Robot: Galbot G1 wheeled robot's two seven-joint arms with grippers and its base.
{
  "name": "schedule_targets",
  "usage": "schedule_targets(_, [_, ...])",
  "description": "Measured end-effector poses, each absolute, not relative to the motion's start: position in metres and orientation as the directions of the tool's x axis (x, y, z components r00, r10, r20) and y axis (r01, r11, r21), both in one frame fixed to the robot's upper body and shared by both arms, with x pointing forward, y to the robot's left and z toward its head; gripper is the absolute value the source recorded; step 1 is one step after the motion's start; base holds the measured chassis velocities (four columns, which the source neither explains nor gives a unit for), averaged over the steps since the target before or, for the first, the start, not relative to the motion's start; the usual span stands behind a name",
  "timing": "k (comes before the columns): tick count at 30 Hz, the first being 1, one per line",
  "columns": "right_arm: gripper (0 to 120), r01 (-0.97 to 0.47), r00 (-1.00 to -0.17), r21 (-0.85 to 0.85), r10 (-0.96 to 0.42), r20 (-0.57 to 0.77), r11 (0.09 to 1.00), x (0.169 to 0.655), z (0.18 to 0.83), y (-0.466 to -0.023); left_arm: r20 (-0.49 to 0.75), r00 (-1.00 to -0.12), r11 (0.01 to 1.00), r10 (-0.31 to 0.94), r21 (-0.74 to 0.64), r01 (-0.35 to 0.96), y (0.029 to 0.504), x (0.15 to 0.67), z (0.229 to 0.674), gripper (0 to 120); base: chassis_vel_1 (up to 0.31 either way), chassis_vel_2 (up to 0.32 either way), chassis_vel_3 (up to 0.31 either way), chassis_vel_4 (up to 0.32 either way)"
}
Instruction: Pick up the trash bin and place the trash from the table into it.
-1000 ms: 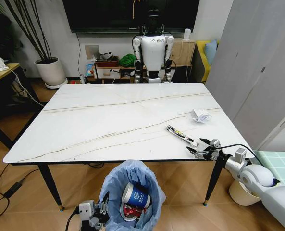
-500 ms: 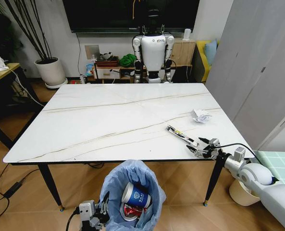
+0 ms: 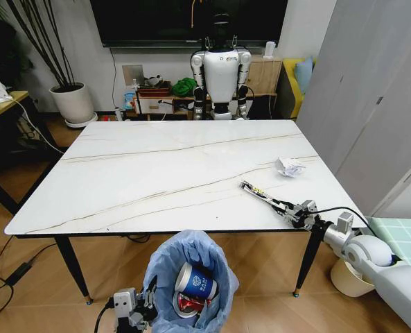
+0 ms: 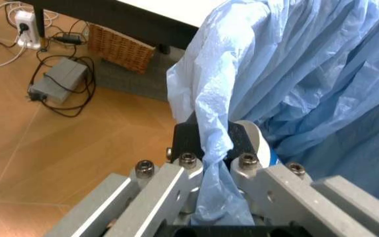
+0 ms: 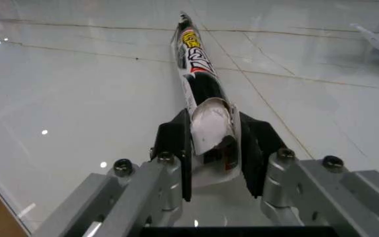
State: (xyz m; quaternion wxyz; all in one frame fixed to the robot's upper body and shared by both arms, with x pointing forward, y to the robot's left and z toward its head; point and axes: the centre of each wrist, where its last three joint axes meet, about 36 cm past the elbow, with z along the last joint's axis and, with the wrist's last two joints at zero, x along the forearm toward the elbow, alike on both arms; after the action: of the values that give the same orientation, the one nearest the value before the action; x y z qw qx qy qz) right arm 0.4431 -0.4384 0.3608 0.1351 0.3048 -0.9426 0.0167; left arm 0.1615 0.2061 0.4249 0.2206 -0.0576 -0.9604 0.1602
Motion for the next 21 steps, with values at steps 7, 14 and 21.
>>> schedule_targets(7, [0, -0.581, -0.777, 0.052, -0.573, 0.262, 0.812, 0.444, 0.362, -0.44, 0.405, -0.896, 0.941, 0.182, -0.335, 0.04, 0.206, 0.162, 0.425, 0, 0.0, 0.0, 0.0, 0.0])
schedule_targets(14, [0, -0.586, -0.779, 0.048, -0.579, 0.241, 0.809, 0.444, 0.369, -0.45, 0.406, -0.895, 0.941, 0.183, -0.337, 0.04, 0.205, 0.163, 0.423, 0, 0.0, 0.0, 0.0, 0.0])
schedule_targets(21, [0, -0.696, -0.717, -0.078, -0.687, 0.117, 0.713, 0.447, 0.439, -0.477, 0.411, -0.889, 0.939, 0.2, -0.341, 0.054, 0.203, 0.164, 0.42, 0, 0.0, 0.0, 0.0, 0.0])
